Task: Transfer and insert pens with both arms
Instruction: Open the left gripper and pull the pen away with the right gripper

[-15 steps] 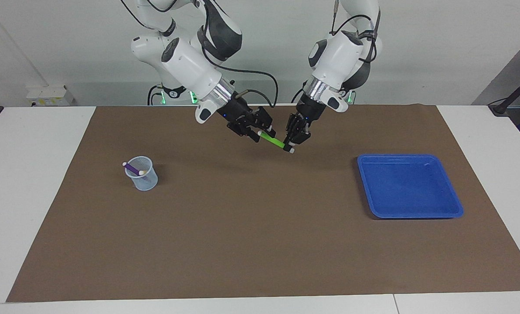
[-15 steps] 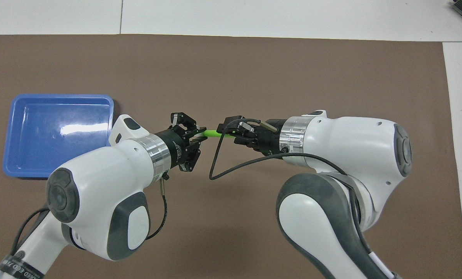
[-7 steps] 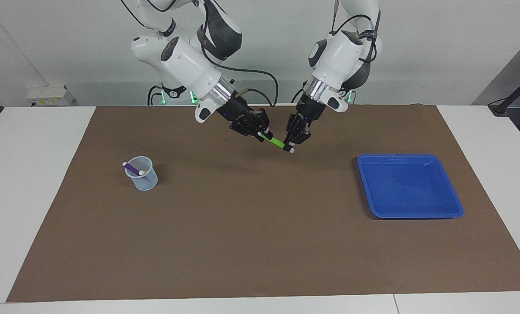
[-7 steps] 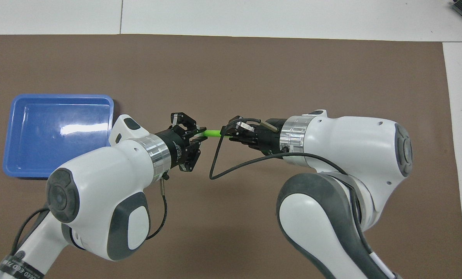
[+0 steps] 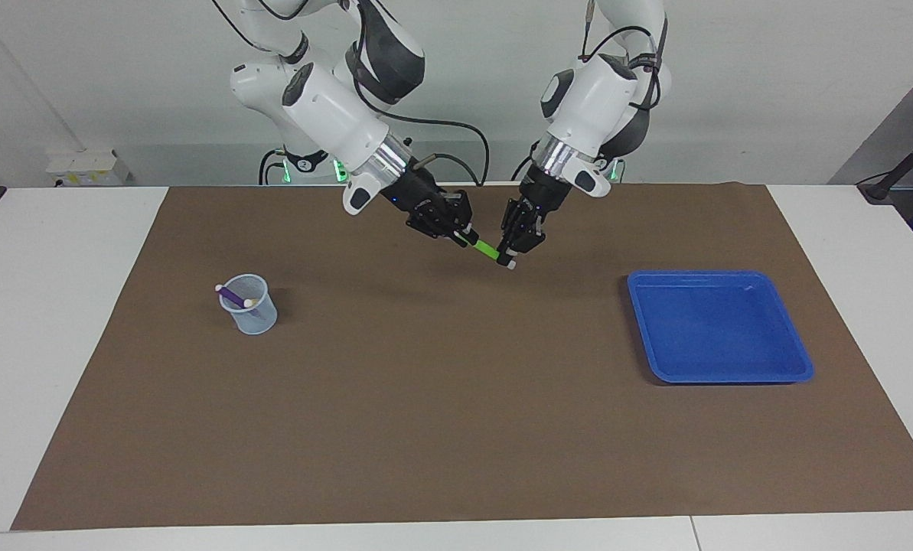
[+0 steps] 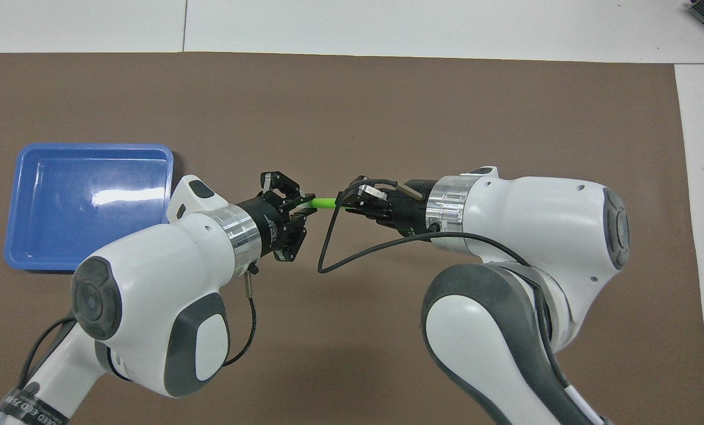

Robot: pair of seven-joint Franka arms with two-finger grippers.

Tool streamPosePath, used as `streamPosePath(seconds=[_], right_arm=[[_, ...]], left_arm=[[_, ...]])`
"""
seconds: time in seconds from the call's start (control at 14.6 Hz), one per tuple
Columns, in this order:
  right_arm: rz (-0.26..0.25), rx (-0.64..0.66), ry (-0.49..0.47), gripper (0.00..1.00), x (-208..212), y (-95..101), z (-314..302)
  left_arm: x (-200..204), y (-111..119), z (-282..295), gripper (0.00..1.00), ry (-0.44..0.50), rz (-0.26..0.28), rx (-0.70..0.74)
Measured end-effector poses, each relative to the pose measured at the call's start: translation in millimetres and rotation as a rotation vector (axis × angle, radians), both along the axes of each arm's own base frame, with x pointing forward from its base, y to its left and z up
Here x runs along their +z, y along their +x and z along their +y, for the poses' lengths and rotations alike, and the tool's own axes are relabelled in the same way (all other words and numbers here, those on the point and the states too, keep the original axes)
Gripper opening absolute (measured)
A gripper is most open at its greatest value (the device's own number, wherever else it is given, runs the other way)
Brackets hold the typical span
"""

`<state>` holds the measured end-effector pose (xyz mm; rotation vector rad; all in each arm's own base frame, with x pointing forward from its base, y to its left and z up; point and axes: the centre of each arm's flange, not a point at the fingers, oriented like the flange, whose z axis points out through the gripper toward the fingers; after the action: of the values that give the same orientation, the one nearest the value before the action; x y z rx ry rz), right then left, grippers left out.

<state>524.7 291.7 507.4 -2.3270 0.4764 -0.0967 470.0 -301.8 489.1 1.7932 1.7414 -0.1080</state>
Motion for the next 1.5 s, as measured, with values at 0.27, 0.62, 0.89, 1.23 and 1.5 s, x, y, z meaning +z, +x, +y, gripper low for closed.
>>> streamPosePath(seconds=[0.27, 0.62, 0.89, 1.23, 1.5], right_arm=[[0.001, -0.002, -0.001, 0.20, -0.8, 0.8, -1.0], [0.001, -0.001, -0.008, 0.19, -2.7, 1.9, -1.9], [-0.071, 0.104, -0.143, 0.19, -5.9, 3.7, -8.7], [-0.127, 0.374, -0.431, 0.19, -7.3, 10.7, -41.3], [-0.105, 0.632, -0.648, 0.19, 0.9, 16.5, -92.3]], left_arm=[[0.2, -0.1, -0.1, 0.33, 0.000, -0.001, 0.000], [0.5, 0.0, -0.1, 0.87, 0.000, -0.004, -0.002], [1.2, 0.0, 0.2, 1.00, 0.000, -0.006, -0.001], [0.8, 2.6, 5.3, 1.00, 0.028, -0.038, -0.053], [-8.1, 11.6, 31.2, 1.00, 0.112, -0.040, -0.184]])
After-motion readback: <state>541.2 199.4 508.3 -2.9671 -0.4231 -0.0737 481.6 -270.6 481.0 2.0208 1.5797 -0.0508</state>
